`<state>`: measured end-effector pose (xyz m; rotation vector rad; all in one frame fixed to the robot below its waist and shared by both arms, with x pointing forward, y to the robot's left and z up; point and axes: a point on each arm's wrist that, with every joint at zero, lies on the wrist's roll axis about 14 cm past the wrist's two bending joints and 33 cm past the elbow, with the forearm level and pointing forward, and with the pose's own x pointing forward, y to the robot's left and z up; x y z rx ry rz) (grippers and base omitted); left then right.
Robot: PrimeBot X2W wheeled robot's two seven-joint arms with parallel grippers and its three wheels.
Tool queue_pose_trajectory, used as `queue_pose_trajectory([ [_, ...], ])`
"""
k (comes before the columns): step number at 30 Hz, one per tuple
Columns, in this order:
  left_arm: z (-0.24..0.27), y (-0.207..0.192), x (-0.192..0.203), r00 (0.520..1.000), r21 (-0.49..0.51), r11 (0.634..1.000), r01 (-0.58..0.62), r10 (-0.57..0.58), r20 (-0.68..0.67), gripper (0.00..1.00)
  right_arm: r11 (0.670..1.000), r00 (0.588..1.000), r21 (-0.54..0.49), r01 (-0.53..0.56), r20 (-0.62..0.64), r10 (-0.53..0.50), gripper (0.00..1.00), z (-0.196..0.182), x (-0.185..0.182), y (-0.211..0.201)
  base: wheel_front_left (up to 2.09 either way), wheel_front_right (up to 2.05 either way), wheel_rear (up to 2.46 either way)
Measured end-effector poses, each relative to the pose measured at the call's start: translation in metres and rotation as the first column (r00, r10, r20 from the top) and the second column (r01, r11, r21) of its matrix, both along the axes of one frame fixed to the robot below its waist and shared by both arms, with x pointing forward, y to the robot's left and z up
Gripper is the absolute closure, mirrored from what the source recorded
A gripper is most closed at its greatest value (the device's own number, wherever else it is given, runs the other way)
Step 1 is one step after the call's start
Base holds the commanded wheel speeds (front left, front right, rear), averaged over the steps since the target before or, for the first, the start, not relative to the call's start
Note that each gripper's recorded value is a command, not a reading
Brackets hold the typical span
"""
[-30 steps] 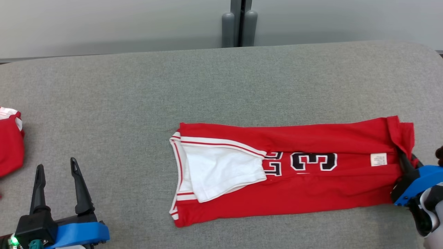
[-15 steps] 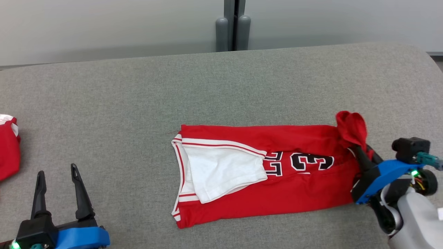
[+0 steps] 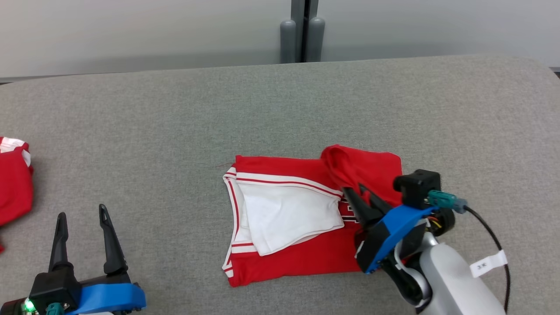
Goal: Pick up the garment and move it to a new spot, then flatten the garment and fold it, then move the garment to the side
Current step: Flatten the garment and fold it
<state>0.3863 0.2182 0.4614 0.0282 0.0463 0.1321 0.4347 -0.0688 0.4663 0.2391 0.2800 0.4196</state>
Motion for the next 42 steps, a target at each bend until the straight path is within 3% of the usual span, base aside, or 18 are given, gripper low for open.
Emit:
queue_pose_trajectory([
  [13, -0.006, 0.011, 0.001, 0.999, -0.007, 1.000, -0.028, 0.028, -0.017, 0.00, 0.976, 0.978, 0.065, -0.207, 0.015, 0.206, 1.00, 0.006, 0.009, 0.082, 0.00, 0.00, 0.00],
  [20, -0.012, 0.015, 0.003, 0.999, -0.012, 0.999, -0.042, 0.041, -0.033, 0.00, 0.960, 0.965, 0.102, -0.259, -0.014, 0.262, 1.00, -0.006, 0.009, 0.103, 0.00, 0.00, 0.00],
  [22, -0.014, 0.014, 0.003, 0.998, -0.013, 0.999, -0.042, 0.041, -0.040, 0.00, 0.960, 0.965, 0.112, -0.258, -0.016, 0.262, 0.00, -0.008, 0.010, 0.104, 0.00, 0.00, 0.00],
  [30, -0.011, 0.010, 0.008, 0.999, -0.016, 0.999, -0.029, 0.029, -0.028, 0.00, 0.976, 0.981, 0.123, -0.179, 0.093, 0.168, 0.00, 0.010, 0.030, 0.084, 0.00, 0.00, 0.00],
  [35, -0.005, 0.004, 0.012, 1.000, -0.014, 1.000, -0.008, 0.008, -0.008, 0.00, 0.996, 0.983, 0.078, -0.034, 0.182, 0.020, 0.00, 0.024, 0.047, 0.030, 0.00, 0.00, 0.00],
  [42, -0.002, -0.002, 0.011, 1.000, -0.013, 1.000, 0.014, -0.014, 0.001, 0.00, 0.992, 0.963, 0.040, 0.119, 0.239, -0.125, 0.00, 0.028, 0.038, -0.038, 0.00, 0.00, 0.00],
])
